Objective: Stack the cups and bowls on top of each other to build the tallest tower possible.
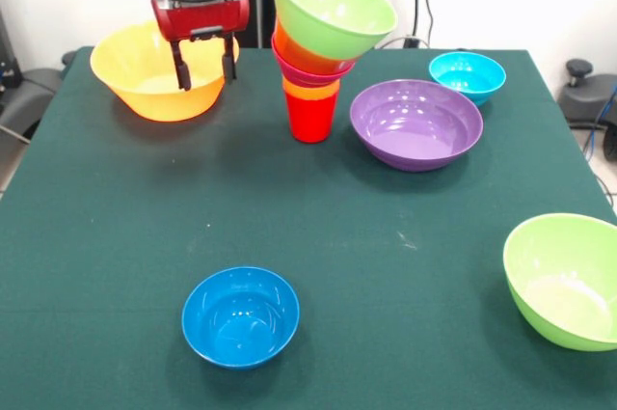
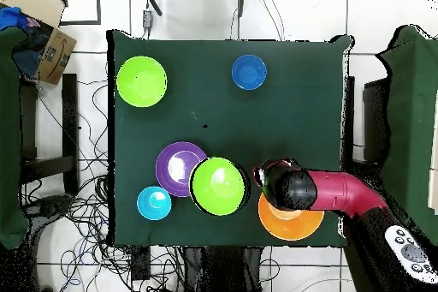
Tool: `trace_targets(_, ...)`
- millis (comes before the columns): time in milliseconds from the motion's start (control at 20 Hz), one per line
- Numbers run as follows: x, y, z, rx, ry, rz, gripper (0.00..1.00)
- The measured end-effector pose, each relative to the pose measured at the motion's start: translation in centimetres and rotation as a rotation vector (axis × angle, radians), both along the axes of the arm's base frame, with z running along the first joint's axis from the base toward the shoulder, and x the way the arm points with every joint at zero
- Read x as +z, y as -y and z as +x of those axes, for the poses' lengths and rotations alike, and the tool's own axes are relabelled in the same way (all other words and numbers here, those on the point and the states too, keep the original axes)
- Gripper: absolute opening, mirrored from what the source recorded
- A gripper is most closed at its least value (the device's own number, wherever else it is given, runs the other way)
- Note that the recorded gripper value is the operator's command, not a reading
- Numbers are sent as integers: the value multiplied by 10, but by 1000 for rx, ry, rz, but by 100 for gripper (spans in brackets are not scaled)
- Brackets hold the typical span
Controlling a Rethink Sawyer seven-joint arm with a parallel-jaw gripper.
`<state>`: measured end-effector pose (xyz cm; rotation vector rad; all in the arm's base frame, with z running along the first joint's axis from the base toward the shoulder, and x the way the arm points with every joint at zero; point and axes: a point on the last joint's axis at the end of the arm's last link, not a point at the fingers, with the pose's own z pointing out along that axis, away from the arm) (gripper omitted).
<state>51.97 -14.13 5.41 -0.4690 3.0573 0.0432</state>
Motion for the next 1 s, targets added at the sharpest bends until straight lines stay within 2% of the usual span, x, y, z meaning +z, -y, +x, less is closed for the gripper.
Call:
trace_targets(350,4,17,-8,-3,0,-29,100)
trace_targets(500,16,36,-16,-32,9,-53,100)
trace_targets(750,26,57,-26,-70,11,-77,100)
trace_targets(1000,22,59,-30,-73,2,-75,100)
